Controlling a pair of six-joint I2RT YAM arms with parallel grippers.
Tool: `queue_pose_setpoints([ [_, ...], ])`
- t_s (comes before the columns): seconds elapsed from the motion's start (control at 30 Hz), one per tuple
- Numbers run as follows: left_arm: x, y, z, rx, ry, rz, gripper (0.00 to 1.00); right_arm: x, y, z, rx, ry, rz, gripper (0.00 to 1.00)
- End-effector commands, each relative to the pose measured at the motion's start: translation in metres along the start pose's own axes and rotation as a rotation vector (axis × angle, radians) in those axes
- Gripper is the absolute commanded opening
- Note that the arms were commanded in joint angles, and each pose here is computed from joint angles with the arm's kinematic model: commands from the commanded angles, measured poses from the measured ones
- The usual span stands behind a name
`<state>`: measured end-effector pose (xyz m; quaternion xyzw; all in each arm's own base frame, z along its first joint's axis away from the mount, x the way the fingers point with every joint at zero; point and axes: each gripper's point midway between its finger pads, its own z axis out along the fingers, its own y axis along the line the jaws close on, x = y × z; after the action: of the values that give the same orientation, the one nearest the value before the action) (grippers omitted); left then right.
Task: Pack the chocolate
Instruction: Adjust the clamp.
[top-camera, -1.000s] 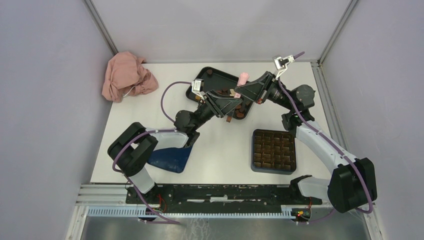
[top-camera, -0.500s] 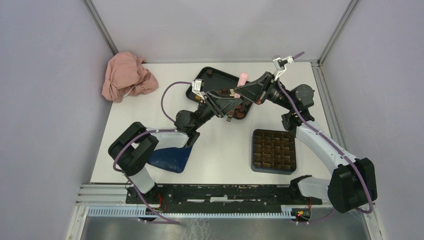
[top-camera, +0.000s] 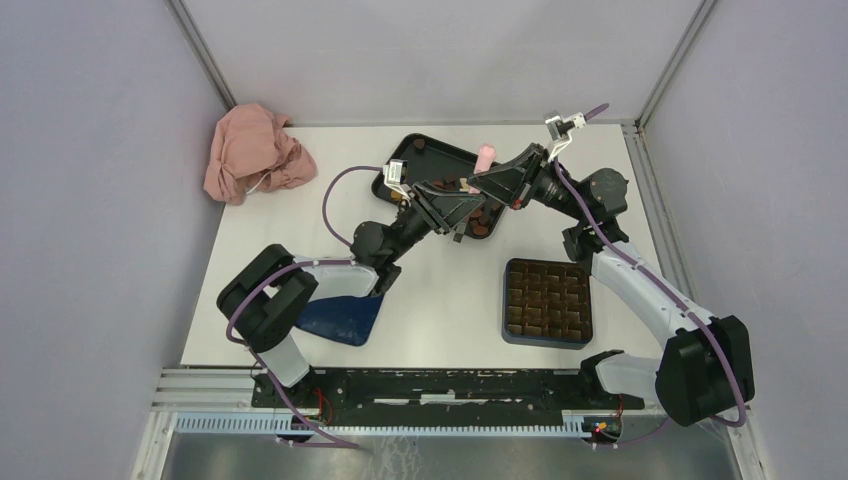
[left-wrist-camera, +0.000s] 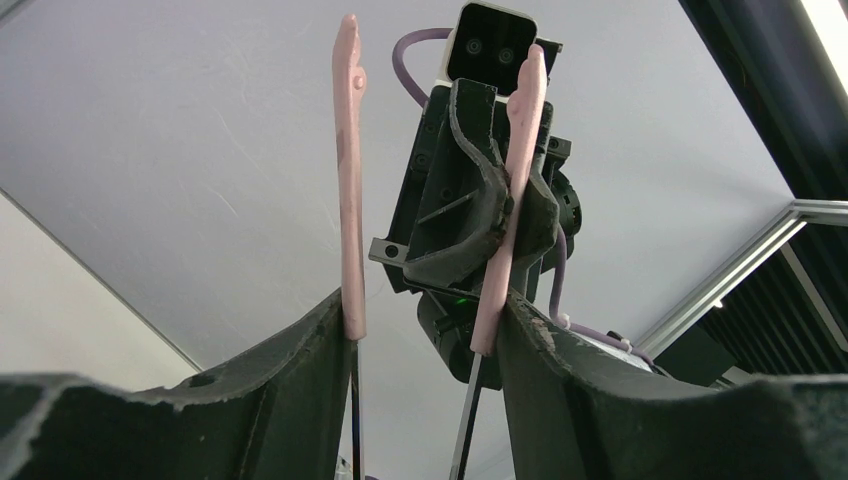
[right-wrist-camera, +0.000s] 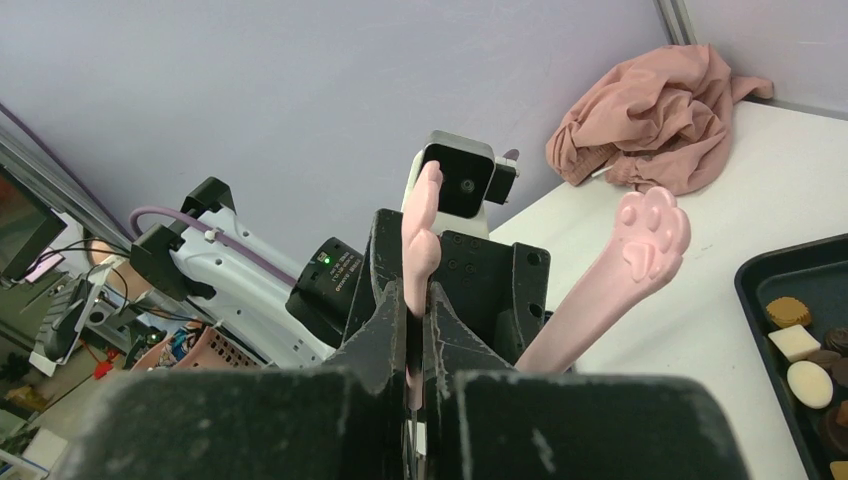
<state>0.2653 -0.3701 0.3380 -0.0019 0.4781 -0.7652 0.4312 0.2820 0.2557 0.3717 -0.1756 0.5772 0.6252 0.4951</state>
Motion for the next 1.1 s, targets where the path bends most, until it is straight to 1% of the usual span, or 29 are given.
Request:
queue_pose_setpoints([
  [0.0,-0.015,-0.036,0.002,0.113,-0.064,0.039,0.57,-0.019,0.013,0.003,-0.025,-0.048,-0.088,0.01],
  [0.07,-0.015,-0.036,0.001,0.112,-0.067,0.039,0.48,-0.019,0.014,0.003,-0.028,-0.044,-0.097,0.01],
  [0.13,-0.016,-0.035,0.0,0.112,-0.07,0.036,0.46,-0.018,0.013,0.003,-0.028,-0.04,-0.107,0.04],
  [0.17,-0.015,-0.035,0.0,0.112,-0.07,0.03,0.46,-0.019,0.014,0.003,-0.029,-0.038,-0.117,0.08],
  [0.3,-0.021,-0.036,-0.004,0.127,-0.086,0.006,0.46,-0.019,0.017,0.002,-0.044,-0.025,-0.151,0.33],
  [0.37,-0.025,-0.035,-0.006,0.126,-0.092,-0.006,0.46,-0.022,0.02,0.0,-0.056,-0.019,-0.177,0.42],
  [0.5,-0.035,-0.03,-0.013,0.106,-0.097,-0.019,0.47,-0.026,0.025,-0.009,-0.081,0.006,-0.259,0.55],
  [0.63,-0.047,-0.012,-0.023,0.033,-0.072,-0.039,0.47,-0.021,0.025,-0.023,-0.083,0.068,-0.347,0.59],
  [0.73,-0.055,0.018,-0.031,-0.1,0.013,-0.075,0.46,-0.021,0.013,-0.035,-0.027,0.119,-0.419,0.59],
  [0.77,-0.055,0.038,-0.036,-0.194,0.054,-0.101,0.46,-0.023,0.006,-0.04,0.004,0.137,-0.459,0.59],
  [0.87,-0.056,0.082,-0.055,-0.438,0.189,-0.109,0.46,-0.02,-0.026,-0.059,0.148,0.243,-0.511,0.59],
  [0.97,-0.06,0.114,-0.077,-0.685,0.358,-0.025,0.48,-0.01,-0.057,-0.083,0.267,0.369,-0.541,0.59],
  [1.0,-0.063,0.122,-0.085,-0.747,0.416,0.02,0.48,-0.008,-0.064,-0.091,0.298,0.405,-0.546,0.59],
  [1.07,-0.065,0.129,-0.097,-0.829,0.505,0.02,0.49,-0.003,-0.077,-0.106,0.35,0.461,-0.548,0.59],
])
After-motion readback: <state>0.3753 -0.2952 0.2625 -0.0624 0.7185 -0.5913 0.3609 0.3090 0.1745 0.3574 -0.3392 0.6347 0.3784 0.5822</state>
